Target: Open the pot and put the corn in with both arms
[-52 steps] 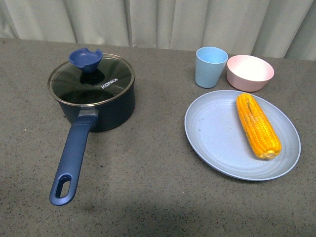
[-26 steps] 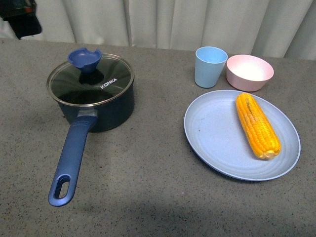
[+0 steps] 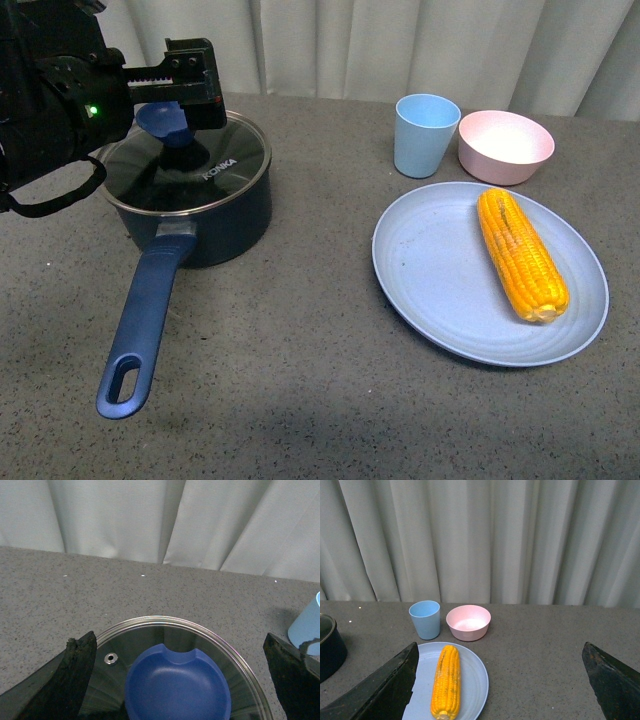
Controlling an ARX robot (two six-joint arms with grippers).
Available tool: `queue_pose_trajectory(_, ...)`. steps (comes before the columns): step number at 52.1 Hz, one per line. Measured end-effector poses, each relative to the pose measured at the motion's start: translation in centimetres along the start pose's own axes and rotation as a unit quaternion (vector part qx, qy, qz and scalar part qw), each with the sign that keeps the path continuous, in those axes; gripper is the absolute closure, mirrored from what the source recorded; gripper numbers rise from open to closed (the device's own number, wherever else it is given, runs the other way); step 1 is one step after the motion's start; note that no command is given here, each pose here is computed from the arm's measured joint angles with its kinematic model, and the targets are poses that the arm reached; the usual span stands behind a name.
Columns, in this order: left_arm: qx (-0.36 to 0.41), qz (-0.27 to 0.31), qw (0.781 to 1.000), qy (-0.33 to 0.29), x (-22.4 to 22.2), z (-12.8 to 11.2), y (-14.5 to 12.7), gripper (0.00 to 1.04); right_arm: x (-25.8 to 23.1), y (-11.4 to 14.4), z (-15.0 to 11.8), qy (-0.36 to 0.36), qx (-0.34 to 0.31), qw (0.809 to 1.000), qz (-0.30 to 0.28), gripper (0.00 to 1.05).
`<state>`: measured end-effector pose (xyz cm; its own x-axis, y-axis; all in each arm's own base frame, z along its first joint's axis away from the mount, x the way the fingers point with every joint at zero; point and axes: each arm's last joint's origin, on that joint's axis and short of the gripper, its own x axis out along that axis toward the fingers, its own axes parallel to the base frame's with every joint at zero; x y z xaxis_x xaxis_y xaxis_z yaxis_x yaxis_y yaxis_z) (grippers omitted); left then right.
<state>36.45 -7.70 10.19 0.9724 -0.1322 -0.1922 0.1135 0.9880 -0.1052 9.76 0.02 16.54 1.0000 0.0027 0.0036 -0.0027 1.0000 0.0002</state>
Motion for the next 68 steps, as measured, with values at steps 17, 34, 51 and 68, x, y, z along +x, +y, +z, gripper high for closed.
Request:
queue_pose_trajectory(17,0.008,0.002,1.0,0.024,1.8,-1.4,0.0,0.06,0.0,0.0,0.0,0.0,0.0,1.0,0.0,0.09)
queue_pose_trajectory(34,0.013,-0.006,0.999,0.036,2.2,-2.0,-0.1,0.38,0.0,0.0,0.0,0.0,0.0,1.0,0.0,0.09)
queue_pose_trajectory(51,0.016,-0.011,0.999,0.034,2.0,-1.7,-0.1,0.43,0.0,0.0,0.0,0.0,0.0,1.0,0.0,0.09)
queue_pose_trajectory(68,0.0,0.004,0.999,-0.042,0.3,3.7,2.4,0.43,0.0,0.0,0.0,0.0,0.0,1.0,0.0,0.09)
